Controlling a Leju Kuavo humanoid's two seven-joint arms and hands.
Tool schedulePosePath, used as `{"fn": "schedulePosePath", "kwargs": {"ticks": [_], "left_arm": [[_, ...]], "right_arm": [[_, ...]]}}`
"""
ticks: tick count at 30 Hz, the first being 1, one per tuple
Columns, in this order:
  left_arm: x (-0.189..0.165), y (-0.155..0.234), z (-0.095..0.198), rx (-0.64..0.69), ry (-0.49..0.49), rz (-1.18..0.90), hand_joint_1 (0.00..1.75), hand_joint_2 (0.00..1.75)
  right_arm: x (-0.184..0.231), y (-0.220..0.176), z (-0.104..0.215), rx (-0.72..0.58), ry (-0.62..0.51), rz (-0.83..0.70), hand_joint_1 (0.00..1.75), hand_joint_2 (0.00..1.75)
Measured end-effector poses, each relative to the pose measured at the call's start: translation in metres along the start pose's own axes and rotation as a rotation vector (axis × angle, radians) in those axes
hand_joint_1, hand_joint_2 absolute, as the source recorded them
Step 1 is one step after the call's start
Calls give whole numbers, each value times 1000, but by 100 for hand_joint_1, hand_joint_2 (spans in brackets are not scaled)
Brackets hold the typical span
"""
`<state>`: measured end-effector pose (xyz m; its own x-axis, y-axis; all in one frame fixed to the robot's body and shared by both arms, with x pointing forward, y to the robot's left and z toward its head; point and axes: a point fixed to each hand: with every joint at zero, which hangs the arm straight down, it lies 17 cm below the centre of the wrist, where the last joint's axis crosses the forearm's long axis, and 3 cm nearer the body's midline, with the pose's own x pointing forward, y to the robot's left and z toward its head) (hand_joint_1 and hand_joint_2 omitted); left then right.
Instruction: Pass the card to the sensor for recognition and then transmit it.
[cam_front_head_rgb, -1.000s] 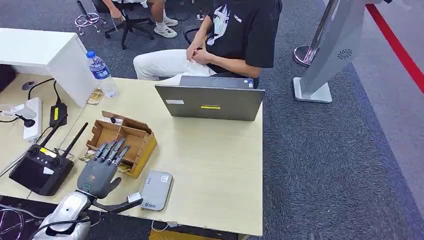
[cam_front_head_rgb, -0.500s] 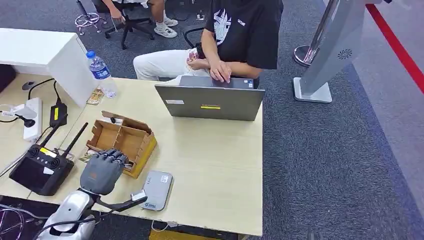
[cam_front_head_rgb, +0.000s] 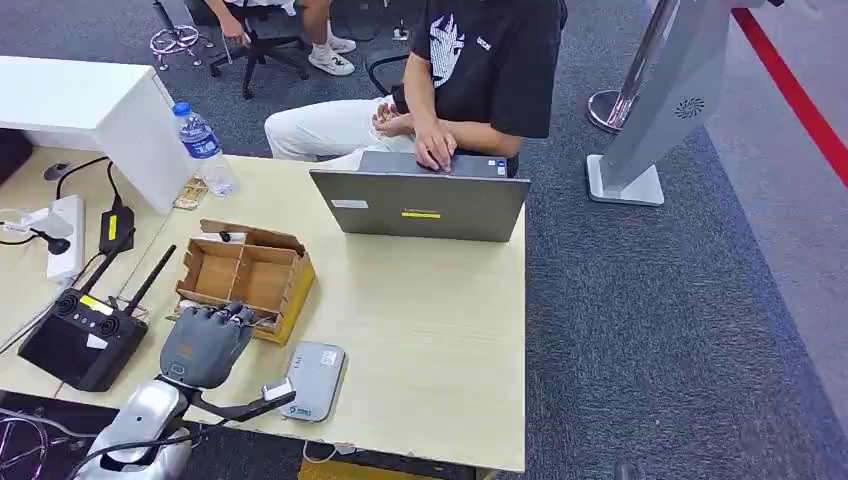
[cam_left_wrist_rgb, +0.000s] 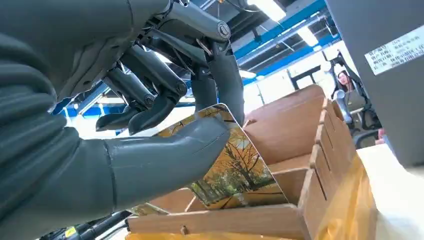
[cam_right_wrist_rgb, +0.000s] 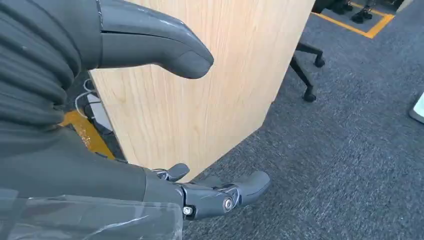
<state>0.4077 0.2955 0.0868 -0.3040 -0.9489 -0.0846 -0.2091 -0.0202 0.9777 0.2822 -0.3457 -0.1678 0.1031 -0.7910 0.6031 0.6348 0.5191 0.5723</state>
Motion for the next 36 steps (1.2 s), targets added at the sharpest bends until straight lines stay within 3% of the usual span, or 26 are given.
{"fn": "schedulePosePath", "kwargs": {"ticks": [6, 12, 19, 34, 35, 36], "left_arm": [[-17, 38, -27, 118, 38, 18, 175, 175], [-63, 105, -80, 253, 107, 24, 175, 175], [-114, 147, -115, 320, 195, 14, 175, 175], [-132, 140, -126, 293, 236, 15, 175, 175], [-133, 140, -126, 293, 237, 14, 145, 175], [-133, 140, -125, 293, 237, 15, 80, 175]], "right_arm": [[-2, 4, -2, 9, 10, 9, 0, 175], [-5, 19, -6, 32, 29, 34, 0, 175], [-11, 35, -9, 61, 49, 54, 0, 175], [-15, 41, -9, 71, 59, 61, 0, 175], [-15, 41, -9, 70, 59, 61, 0, 175], [-15, 41, -9, 70, 59, 61, 0, 175]]}}
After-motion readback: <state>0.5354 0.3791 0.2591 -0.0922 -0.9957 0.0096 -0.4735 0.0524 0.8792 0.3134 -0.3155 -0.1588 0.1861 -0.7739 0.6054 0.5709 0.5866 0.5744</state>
